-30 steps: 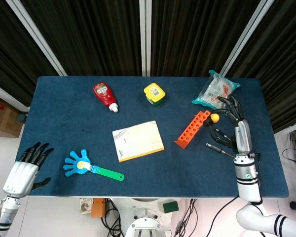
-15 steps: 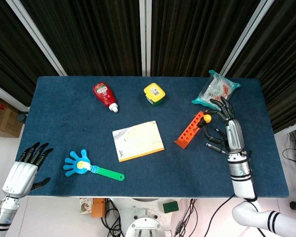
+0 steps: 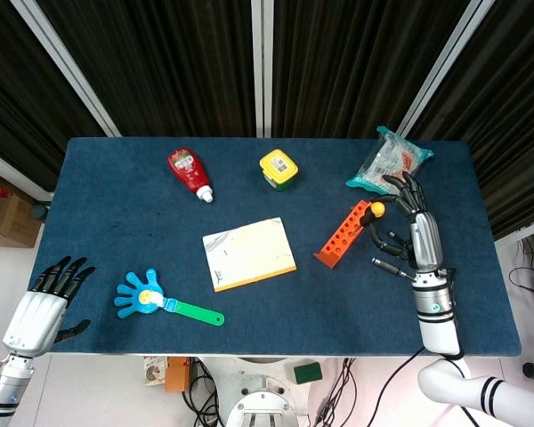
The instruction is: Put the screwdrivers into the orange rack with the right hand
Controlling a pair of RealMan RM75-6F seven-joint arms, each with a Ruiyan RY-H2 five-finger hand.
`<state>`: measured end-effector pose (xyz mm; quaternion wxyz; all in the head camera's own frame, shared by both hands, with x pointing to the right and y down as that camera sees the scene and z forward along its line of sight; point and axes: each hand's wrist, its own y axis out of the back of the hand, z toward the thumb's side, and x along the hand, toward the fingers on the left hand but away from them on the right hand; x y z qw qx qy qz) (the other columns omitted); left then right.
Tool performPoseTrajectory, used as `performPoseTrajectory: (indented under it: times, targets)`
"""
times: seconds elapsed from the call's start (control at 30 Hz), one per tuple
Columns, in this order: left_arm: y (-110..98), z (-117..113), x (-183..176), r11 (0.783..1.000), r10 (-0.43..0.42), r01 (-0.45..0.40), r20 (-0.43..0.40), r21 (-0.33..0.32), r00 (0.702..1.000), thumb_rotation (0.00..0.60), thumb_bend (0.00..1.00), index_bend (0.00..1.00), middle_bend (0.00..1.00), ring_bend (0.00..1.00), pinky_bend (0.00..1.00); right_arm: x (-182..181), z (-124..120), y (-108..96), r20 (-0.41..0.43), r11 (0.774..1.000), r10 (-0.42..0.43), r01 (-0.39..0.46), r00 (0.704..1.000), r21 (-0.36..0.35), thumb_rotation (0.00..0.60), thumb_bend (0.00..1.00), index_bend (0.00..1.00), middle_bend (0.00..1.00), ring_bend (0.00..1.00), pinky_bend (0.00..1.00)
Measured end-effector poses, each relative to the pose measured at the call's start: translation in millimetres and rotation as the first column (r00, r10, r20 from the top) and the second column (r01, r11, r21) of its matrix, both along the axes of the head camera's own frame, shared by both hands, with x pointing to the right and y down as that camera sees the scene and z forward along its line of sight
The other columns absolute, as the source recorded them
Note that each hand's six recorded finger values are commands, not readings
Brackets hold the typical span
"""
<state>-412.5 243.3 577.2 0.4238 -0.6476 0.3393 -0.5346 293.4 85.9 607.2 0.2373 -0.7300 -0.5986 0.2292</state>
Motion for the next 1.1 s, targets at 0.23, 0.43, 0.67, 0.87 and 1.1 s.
performPoseTrajectory:
  times: [0.23, 0.43, 0.67, 0.87, 1.1]
  targets:
    - [0, -1, 0, 1.0, -0.001, 0.001, 0.001, 0.004, 1.0, 0.6, 0.06, 0.16, 0.08, 0.03, 0.18, -2, 4, -1, -0.005, 1.0, -0.011, 0.011, 1.0, -0.009, 0.6, 0.42, 0.75, 0.14, 0.0, 0.0]
    - [0, 0, 0, 1.0, -0.001, 0.001, 0.0, 0.001, 1.0, 0.6, 0.06, 0.16, 0.08, 0.03, 0.18, -4, 5, -2, 0.008, 1.0, -0.013, 0.013, 1.0, -0.006, 0.6, 0.42, 0.75, 0.14, 0.0, 0.0]
    - [-1, -1, -1, 1.0, -0.004, 0.004, -0.002, 0.002, 1.0, 0.6, 0.06, 0.16, 0.08, 0.03, 0.18, -7, 5, -2, 0.01, 1.0, -0.016, 0.017, 1.0, -0.008, 0.6, 0.42, 0.75, 0.14, 0.0, 0.0]
    - [-1, 0, -1, 1.0, -0.004, 0.004, -0.002, 0.001, 1.0, 0.6, 0.06, 0.16, 0.08, 0.03, 0.18, -10, 5, -2, 0.016, 1.0, -0.022, 0.023, 1.0, -0.01, 0.6, 0.42, 0.75, 0.14, 0.0, 0.0]
    - [-1, -1, -1, 1.0, -0.004, 0.004, -0.002, 0.001, 1.0, 0.6, 0.06, 0.16, 0.08, 0.03, 0.18, -7, 6, -1, 0.009, 1.0, -0.014, 0.014, 1.0, -0.011, 0.6, 0.42, 0.75, 0.14, 0.0, 0.0]
